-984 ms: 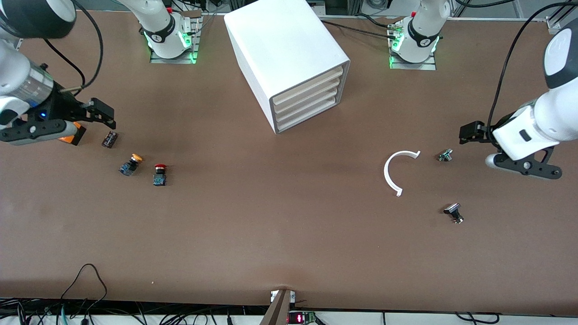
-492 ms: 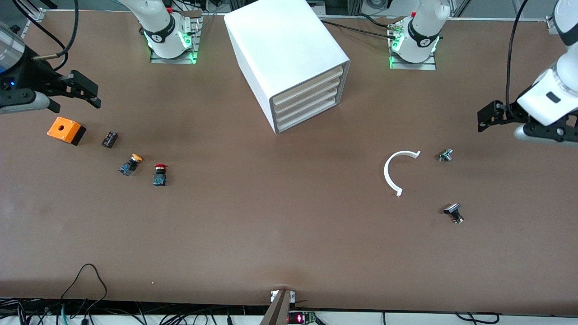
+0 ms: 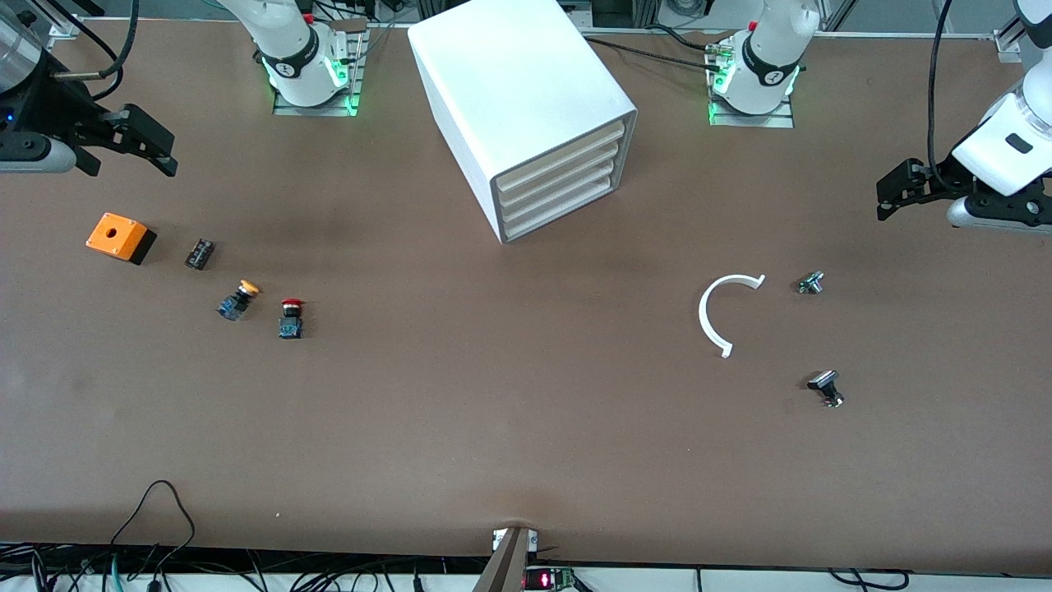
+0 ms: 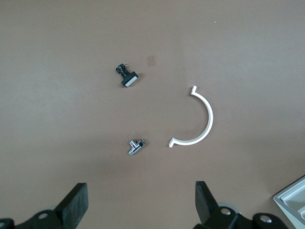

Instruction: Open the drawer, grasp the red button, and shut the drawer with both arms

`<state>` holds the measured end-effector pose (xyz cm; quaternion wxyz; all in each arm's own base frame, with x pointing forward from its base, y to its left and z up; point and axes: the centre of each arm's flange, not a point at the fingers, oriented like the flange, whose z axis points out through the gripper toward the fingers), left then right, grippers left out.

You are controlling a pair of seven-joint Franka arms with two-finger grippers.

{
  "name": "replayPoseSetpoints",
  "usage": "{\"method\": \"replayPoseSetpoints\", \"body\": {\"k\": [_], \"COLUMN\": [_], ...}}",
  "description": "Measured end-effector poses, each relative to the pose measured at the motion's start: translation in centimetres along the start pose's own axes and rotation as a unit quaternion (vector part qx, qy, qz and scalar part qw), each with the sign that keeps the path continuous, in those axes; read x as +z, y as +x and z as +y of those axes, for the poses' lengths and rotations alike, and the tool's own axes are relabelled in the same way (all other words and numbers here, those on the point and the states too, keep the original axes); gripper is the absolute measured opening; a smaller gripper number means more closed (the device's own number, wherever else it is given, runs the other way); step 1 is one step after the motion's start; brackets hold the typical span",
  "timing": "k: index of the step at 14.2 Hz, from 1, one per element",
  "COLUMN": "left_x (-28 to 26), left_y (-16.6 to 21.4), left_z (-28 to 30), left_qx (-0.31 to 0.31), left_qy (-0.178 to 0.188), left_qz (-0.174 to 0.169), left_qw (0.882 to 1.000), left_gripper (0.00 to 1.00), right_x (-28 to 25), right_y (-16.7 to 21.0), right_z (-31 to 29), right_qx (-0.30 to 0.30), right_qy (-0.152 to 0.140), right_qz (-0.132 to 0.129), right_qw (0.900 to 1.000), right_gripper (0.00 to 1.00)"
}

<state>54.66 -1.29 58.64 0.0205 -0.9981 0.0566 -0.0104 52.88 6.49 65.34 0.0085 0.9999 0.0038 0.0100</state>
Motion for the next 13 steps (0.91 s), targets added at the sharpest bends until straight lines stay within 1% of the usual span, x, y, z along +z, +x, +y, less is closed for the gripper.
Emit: {"method": "replayPoseSetpoints", "body": {"k": [4, 7, 13], "left_x": [0.0, 0.0, 0.0], "left_y": [0.0, 0.0, 0.0], "left_z": [0.2, 0.2, 0.3], "left_qx": [-0.001, -0.001, -0.001], "left_qy": [0.000, 0.000, 0.000], "left_qz": [-0.002, -0.002, -0.003], "left_qw": [1.000, 1.000, 1.000], "left_gripper": [0.99, 0.99, 0.99], "right_x": [0.0, -0.1, -1.0], "right_y": [-0.1, 0.0, -1.0], "right_z": [0.3, 2.0, 3.6], "right_qx": [0.001, -0.012, -0.001], "right_qy": [0.000, 0.000, 0.007], "right_qz": [-0.001, -0.001, -0.007], "right_qw": [1.000, 1.000, 1.000], "right_gripper": [1.00, 1.00, 1.00]}}
